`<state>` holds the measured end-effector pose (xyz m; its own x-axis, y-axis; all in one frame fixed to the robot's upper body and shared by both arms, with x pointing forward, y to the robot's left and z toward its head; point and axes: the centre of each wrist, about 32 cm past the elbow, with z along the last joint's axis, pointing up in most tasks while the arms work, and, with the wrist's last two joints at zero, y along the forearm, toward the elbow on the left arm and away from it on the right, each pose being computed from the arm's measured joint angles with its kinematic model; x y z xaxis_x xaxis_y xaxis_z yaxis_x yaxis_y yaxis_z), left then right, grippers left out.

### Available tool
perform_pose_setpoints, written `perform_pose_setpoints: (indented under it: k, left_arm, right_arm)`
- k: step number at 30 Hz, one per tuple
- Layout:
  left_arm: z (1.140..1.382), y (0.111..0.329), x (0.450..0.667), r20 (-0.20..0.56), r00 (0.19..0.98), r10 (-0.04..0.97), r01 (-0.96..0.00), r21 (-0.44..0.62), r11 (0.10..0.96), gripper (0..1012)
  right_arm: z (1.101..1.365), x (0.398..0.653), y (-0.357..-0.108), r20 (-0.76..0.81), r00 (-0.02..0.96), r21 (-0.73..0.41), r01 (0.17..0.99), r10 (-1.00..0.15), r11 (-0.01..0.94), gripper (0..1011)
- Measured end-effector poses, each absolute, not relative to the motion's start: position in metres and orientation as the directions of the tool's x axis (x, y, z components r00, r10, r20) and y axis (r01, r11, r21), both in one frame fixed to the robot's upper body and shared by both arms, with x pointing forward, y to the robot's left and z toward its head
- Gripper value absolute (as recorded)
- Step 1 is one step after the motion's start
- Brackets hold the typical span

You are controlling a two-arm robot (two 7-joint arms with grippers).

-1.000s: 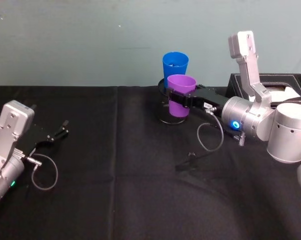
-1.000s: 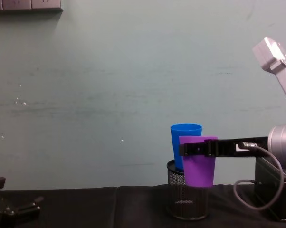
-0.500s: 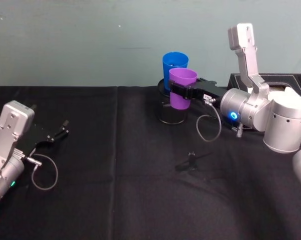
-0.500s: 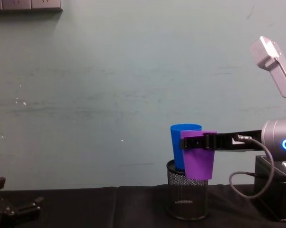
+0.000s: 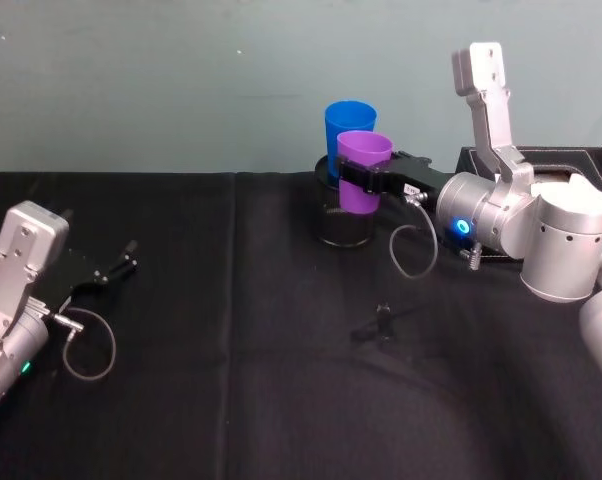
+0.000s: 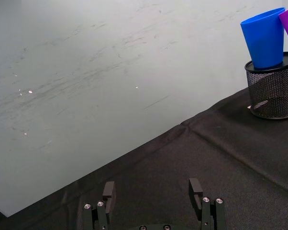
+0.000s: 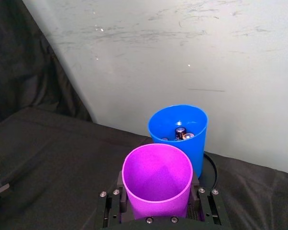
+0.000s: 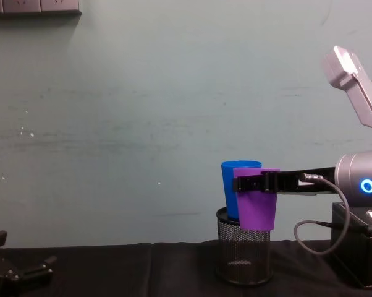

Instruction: Pick up one cup with a gripper and tap it against the other cup.

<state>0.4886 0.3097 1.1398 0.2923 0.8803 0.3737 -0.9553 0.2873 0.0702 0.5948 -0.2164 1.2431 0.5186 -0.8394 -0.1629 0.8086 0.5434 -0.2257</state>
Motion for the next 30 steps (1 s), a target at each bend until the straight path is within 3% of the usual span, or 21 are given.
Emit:
perform_pose_setpoints:
  k: [30]
  left_arm:
    - [1.1398, 0.3097, 0.4886, 0.374, 0.292, 0.88, -0.955, 0.07, 0.287, 1000]
  right_arm:
    - [1.2437, 0.5945, -0.2163, -0.161, 0.52, -0.224, 0.809, -0.839, 0.544, 726]
